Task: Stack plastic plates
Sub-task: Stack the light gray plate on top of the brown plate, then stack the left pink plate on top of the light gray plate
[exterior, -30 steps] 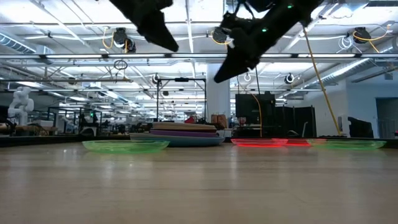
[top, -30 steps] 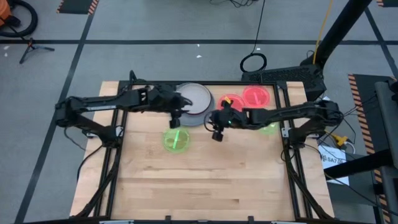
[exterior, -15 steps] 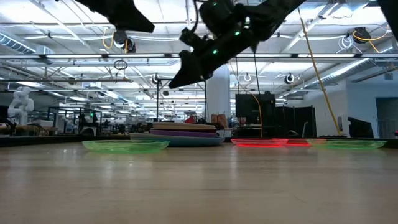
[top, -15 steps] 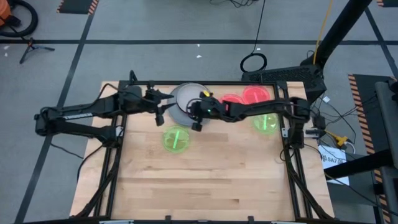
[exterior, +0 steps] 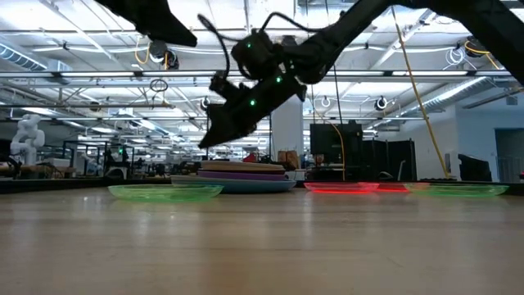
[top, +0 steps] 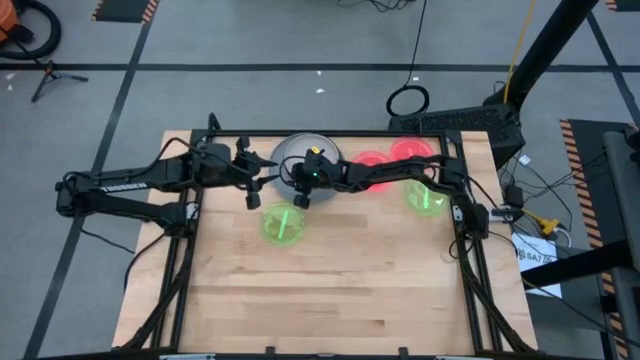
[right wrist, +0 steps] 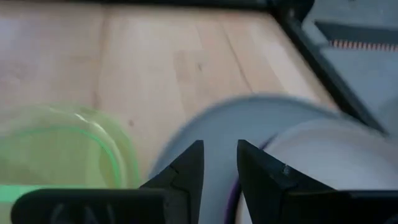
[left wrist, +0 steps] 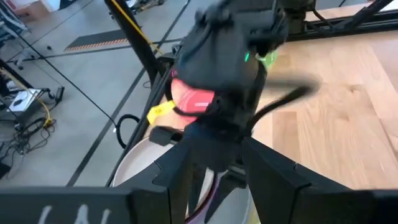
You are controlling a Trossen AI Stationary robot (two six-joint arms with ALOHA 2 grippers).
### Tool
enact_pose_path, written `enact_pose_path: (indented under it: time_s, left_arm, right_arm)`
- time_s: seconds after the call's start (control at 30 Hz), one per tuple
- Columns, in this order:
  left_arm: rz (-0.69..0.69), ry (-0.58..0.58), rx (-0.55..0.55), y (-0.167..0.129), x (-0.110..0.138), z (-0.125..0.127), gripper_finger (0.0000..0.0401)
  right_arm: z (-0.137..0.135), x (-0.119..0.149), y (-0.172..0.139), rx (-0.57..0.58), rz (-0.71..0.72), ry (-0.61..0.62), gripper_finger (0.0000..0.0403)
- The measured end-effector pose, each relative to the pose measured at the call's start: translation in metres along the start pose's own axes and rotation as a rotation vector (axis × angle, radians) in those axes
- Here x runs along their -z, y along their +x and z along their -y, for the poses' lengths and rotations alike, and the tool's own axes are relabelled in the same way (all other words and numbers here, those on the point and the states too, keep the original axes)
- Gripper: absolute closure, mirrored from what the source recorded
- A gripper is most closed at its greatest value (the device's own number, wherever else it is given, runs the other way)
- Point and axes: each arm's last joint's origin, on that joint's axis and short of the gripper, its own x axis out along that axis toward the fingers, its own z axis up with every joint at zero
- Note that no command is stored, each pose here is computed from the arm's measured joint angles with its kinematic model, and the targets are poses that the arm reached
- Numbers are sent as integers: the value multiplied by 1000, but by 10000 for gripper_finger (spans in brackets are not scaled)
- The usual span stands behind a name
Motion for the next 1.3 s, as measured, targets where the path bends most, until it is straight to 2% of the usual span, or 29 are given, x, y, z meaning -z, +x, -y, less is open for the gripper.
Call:
enact_pose_path:
  time_s: [0.33,0.57,0.8,0.93,1.1,1.3]
  left_arm:
    - [-3,9,7,0,0,1,254]
    - [-4,9,7,0,0,1,254]
    - [-56,14,-9,0,5,1,254]
    - [-69,15,-19,0,6,1,254]
    - [-83,18,-17,0,7,1,254]
    - [-89,21,-27,0,8,1,254]
  right_arm:
    - [18,21,13,35,-69,90,314]
    - [16,16,9,30,-65,92,314]
    - [8,-7,-23,0,-106,113,314]
    - [6,-18,-51,-16,-192,98,314]
    - [6,-18,-87,-29,-380,116,314]
    - [7,-10,-116,0,-583,233,314]
